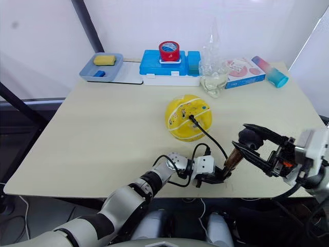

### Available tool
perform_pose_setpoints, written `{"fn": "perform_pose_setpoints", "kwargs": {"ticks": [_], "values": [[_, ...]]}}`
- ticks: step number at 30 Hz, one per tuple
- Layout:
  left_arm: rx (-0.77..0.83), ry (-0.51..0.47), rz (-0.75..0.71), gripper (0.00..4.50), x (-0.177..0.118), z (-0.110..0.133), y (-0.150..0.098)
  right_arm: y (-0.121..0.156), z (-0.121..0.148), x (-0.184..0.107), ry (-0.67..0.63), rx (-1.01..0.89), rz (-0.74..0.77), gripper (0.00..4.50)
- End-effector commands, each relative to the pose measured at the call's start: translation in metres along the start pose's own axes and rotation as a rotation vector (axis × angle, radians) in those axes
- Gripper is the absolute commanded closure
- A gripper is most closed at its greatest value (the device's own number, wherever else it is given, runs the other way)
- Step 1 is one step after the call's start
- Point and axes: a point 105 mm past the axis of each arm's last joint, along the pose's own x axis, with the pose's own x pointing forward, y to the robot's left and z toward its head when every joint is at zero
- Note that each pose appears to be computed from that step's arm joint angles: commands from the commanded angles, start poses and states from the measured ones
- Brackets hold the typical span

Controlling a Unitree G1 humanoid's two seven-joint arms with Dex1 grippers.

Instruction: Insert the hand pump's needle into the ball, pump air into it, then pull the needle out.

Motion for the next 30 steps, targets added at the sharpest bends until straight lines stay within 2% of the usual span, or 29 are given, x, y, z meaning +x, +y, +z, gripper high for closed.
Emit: {"fn": "perform_pose_setpoints", "kwargs": {"ticks": [1, 6, 8, 10, 18, 24, 30], "values": [[-0.015, 0.048, -0.025, 3.4, 0.001, -0.01, -0.006, 0.003, -0.041, -0.004, 0.1, 0.062, -0.005, 2.43], [-0.015, 0.048, -0.026, 3.4, 0.001, -0.01, -0.007, 0.013, -0.081, -0.003, 0.153, 0.099, -0.002, 2.43], [-0.013, 0.05, -0.026, 3.4, 0.001, -0.01, -0.006, 0.017, -0.088, -0.003, 0.162, 0.094, 0.004, 2.43], [-0.012, 0.047, -0.02, 3.4, 0.0, -0.01, -0.006, 0.015, -0.084, -0.002, 0.14, 0.072, -0.009, 2.43], [-0.016, 0.054, -0.029, 3.4, -0.003, -0.014, -0.008, 0.007, -0.027, -0.005, 0.026, -0.033, -0.002, 2.43], [-0.014, 0.06, -0.035, 3.4, -0.004, -0.015, -0.008, -0.005, 0.032, -0.011, -0.053, -0.103, -0.012, 2.44], [-0.013, 0.061, -0.041, 3.4, -0.004, -0.015, -0.009, -0.014, 0.078, -0.018, -0.112, -0.138, -0.032, 2.44]]}}
